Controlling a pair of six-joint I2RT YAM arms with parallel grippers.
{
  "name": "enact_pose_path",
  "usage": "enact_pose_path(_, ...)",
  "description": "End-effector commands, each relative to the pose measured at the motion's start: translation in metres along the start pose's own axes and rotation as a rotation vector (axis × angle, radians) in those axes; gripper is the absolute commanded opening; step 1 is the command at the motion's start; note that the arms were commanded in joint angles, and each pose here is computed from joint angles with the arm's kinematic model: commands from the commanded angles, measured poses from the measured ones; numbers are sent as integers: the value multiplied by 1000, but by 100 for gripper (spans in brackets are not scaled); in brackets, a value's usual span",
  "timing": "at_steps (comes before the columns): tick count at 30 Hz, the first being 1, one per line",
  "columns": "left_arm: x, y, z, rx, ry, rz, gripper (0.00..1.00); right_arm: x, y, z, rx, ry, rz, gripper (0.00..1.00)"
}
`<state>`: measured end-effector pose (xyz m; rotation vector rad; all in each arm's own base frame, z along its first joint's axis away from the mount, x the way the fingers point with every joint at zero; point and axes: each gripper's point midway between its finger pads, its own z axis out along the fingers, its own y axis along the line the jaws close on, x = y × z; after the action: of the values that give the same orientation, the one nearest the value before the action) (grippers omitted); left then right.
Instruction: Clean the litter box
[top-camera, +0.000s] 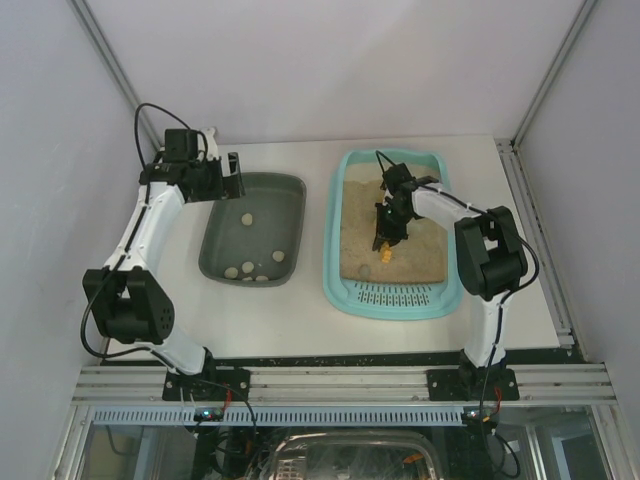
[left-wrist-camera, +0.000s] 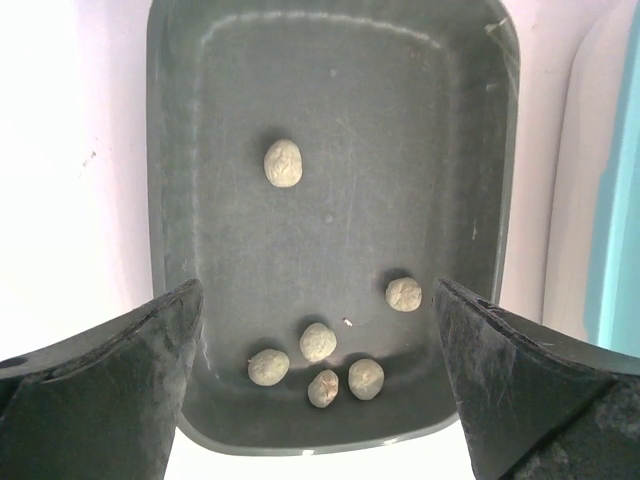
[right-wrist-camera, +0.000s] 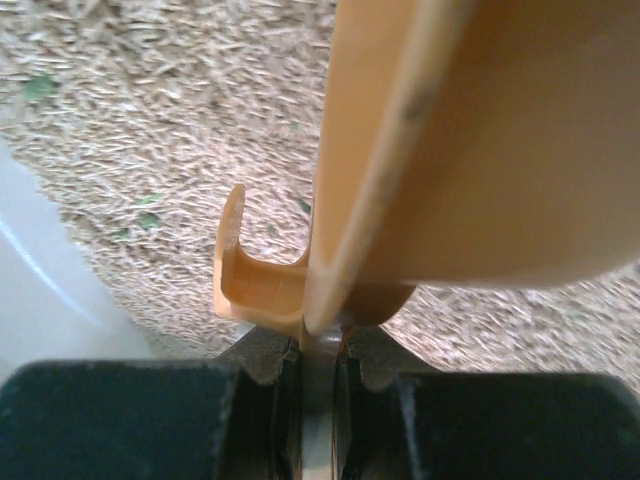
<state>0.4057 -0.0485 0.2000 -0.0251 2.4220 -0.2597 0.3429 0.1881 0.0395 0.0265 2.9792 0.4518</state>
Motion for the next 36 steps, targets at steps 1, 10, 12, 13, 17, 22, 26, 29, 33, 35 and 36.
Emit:
enact_pose_path(1, -45, -7, -23, 0, -135, 54, 100, 15, 46, 4, -228, 41, 13, 0)
enact_pose_path(10, -56, -3, -25, -26, -192, 75, 100, 23, 62, -10, -476, 12, 66, 0)
enact_pose_path(12, -61, -3, -27, -30, -211, 90, 100, 25, 67, -15, -529, 9, 57, 0)
enact_pose_path(13, -63, -3, -28, -34, -218, 98, 100, 27, 69, -16, -546, 12, 47, 0)
enact_pose_path(17, -67, -2, -23, -51, -204, 115, 100, 32, 79, -12, -586, 33, 12, 0)
enact_pose_path(22, -66, -7, -13, -47, -167, 124, 100, 37, 94, -4, -618, 59, -15, 0)
enact_pose_path(26, -65, -14, -10, -23, -171, 130, 100, 33, 102, -10, -652, 39, -25, 0)
enact_pose_path(29, -67, -19, -14, 5, -205, 131, 100, 28, 103, -24, -662, -3, -43, 0)
enact_pose_path(33, -66, -22, -19, 23, -245, 139, 100, 29, 97, -53, -670, -103, -61, 0)
enact_pose_path(35, -65, -21, -20, 20, -244, 137, 100, 32, 96, -72, -696, -163, -73, 0)
enact_pose_path(36, -64, -21, -20, 20, -240, 136, 100, 34, 93, -77, -706, -182, -71, 0)
